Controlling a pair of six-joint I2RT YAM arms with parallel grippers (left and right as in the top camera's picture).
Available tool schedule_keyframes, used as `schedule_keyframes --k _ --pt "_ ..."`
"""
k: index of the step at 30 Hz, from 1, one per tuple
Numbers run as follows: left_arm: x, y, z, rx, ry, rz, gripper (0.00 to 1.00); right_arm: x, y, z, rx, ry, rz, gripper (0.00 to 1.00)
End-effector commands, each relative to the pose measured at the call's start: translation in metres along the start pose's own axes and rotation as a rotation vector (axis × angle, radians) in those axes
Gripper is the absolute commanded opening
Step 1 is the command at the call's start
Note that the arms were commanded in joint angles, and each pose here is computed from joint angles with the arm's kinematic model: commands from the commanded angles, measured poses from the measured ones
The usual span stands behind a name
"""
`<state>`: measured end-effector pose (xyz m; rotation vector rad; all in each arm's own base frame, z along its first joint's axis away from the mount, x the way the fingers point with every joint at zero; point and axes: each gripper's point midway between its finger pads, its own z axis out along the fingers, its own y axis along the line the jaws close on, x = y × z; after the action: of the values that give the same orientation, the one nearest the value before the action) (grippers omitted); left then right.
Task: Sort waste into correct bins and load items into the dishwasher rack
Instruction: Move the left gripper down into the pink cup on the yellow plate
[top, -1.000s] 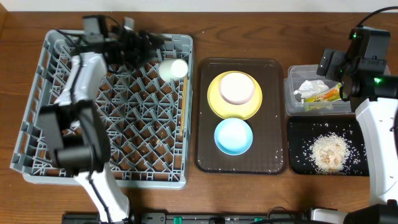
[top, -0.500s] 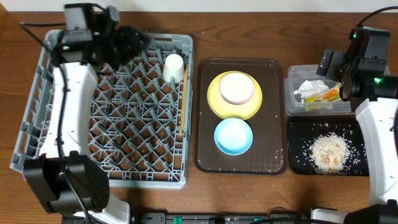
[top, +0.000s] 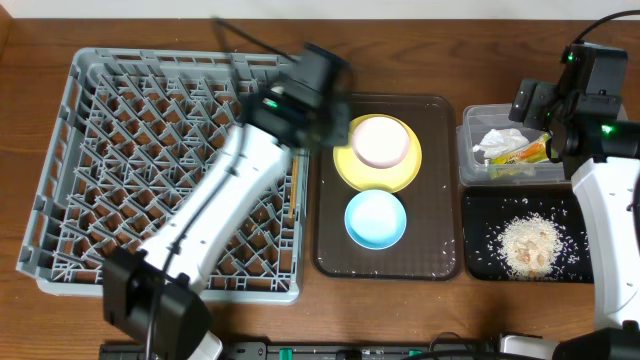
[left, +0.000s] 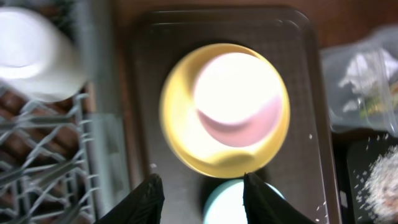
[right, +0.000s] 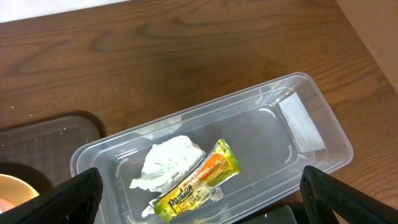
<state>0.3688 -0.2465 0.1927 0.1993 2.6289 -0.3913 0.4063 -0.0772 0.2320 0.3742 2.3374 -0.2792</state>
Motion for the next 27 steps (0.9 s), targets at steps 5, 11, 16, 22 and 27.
schedule_keyframes --k 5,11,16,22,27 --pt "0.02 -0.051 0.04 -0.017 -0.006 0.145 0.43 -0.006 -0.003 -0.006 0.004 -0.02 0.018 0.99" --pt "0.038 -0.082 0.087 0.012 0.011 0.202 0.42 -0.006 -0.003 -0.006 0.004 -0.02 0.018 0.99" --pt "0.04 -0.076 0.114 -0.053 -0.005 0.214 0.42 -0.006 -0.003 -0.006 0.004 -0.02 0.018 0.99" --pt "0.048 -0.066 0.134 -0.103 0.011 0.225 0.42 -0.006 -0.003 -0.006 0.004 -0.02 0.018 0.99" --pt "0.055 -0.067 0.151 -0.107 0.023 0.232 0.42 -0.006 -0.003 -0.006 0.004 -0.02 0.018 0.99"
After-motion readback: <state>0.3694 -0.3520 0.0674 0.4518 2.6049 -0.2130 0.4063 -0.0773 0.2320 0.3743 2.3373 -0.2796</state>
